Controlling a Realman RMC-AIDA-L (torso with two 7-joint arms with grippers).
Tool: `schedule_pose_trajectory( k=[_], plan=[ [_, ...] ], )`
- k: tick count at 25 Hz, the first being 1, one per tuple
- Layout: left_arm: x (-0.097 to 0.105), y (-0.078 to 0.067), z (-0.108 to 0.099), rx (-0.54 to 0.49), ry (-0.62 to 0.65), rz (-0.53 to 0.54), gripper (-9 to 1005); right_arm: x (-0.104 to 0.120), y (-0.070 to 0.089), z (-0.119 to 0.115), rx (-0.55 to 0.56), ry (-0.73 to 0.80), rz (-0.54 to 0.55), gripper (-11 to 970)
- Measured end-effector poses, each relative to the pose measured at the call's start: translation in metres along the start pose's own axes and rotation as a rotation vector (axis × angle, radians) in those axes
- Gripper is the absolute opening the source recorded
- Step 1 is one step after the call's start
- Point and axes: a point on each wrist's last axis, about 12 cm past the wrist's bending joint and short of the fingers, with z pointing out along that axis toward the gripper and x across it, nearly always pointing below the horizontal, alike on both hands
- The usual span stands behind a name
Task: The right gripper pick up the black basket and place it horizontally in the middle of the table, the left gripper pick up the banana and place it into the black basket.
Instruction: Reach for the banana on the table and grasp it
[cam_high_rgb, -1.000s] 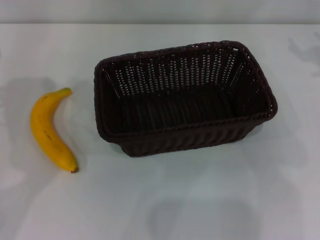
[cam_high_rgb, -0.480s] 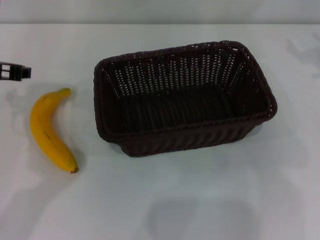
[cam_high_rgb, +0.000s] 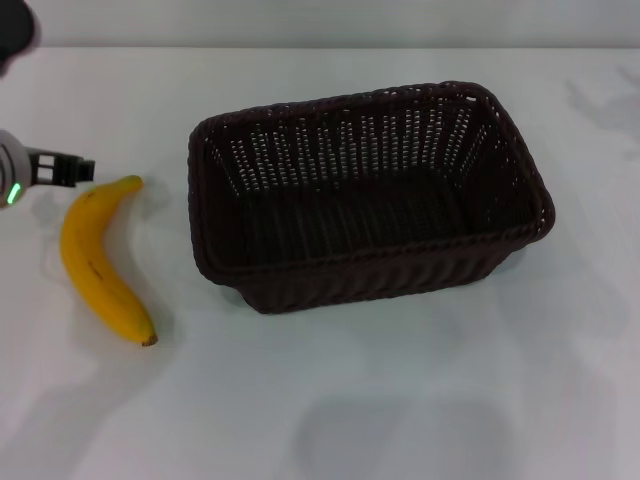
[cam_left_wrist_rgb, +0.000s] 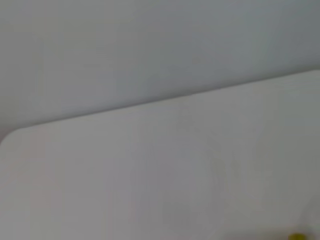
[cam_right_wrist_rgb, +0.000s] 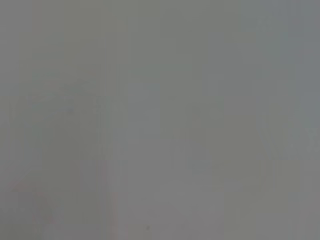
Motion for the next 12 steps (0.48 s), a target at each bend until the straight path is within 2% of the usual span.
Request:
schedule_pose_trajectory(
  k=[6, 12],
  plan=[
    [0.009, -0.010, 0.001, 0.017, 0.016, -0.003, 876, 0.004, 0.000, -0.002, -0.011, 0.013, 0.005, 832],
    [0.015, -0.013, 0.000, 0.023, 0.027, -0.026, 876, 0.003, -0.002, -0.004, -0.024, 0.017, 0.006, 832]
  ],
)
